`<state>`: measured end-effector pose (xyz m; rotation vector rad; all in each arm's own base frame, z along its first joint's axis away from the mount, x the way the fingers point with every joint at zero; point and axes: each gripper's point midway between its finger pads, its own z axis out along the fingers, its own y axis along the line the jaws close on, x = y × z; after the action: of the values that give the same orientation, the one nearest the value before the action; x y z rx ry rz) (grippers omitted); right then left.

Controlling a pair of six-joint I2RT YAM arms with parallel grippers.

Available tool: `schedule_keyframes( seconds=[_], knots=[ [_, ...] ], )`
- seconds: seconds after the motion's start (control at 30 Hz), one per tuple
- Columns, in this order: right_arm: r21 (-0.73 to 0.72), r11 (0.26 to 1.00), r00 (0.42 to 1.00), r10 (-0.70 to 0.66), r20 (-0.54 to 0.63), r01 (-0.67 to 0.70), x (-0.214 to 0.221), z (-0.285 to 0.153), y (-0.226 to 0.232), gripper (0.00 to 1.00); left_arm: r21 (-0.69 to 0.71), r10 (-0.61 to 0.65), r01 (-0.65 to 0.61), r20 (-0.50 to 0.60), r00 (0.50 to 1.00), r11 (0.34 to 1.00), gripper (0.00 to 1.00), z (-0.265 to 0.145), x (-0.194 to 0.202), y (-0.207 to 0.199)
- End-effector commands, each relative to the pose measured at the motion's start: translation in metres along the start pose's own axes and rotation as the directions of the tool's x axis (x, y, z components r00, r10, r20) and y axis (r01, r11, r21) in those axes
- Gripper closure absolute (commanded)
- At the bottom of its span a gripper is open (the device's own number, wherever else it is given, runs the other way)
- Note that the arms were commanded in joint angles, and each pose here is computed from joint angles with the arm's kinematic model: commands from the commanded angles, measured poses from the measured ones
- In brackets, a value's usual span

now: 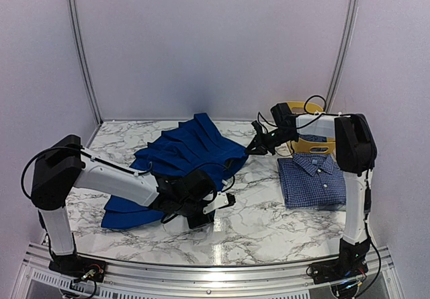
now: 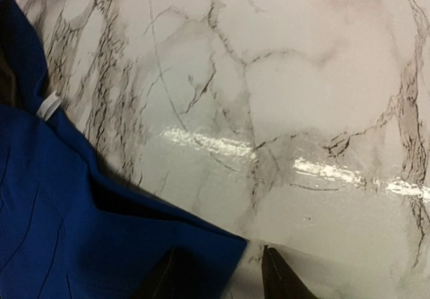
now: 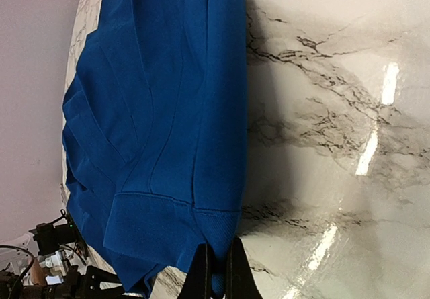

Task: Fold and stack the mixed laundry pile
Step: Pick up the crumpled skirt from the center of the board.

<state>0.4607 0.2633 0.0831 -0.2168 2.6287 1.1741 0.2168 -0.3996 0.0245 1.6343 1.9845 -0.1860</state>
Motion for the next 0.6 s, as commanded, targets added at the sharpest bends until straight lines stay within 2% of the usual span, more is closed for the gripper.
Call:
schedule_keyframes(
  seconds=[0.0,0.1,0.2,0.3,0.43,0.57],
  knots=[
    [-0.028,0.999,0.999,-0.034,0.023,0.034,-0.009,-0.014,0.017,1.0,0.109,0.013,-0.008,-0.044,0.999,0.994,0.64,0.022,0.019,-0.015],
    [-0.04,0.998,0.998,-0.046,0.04,0.047,-0.014,-0.02,0.025,1.0,0.17,0.021,-0.006,-0.09,0.996,0.985,0.83,0.026,0.033,-0.025],
    [-0.069,0.995,0.995,-0.065,0.074,0.07,-0.023,-0.031,0.041,1.0,0.151,0.003,0.008,-0.067,0.998,0.989,1.0,0.008,0.025,-0.018],
    [-0.109,0.988,0.986,-0.089,0.143,0.105,-0.038,-0.05,0.067,1.0,0.091,-0.083,0.079,0.048,0.995,0.993,1.0,-0.037,-0.008,0.007],
    [-0.154,0.974,0.953,-0.117,0.281,0.165,-0.069,-0.1,0.113,1.0,0.031,-0.228,0.228,0.242,0.943,0.973,1.0,-0.113,-0.042,0.056],
    [-0.189,0.963,0.923,-0.114,0.368,0.194,-0.082,-0.137,0.147,1.0,-0.033,-0.239,0.269,0.363,0.901,0.963,1.0,-0.173,-0.053,0.081]
  ],
)
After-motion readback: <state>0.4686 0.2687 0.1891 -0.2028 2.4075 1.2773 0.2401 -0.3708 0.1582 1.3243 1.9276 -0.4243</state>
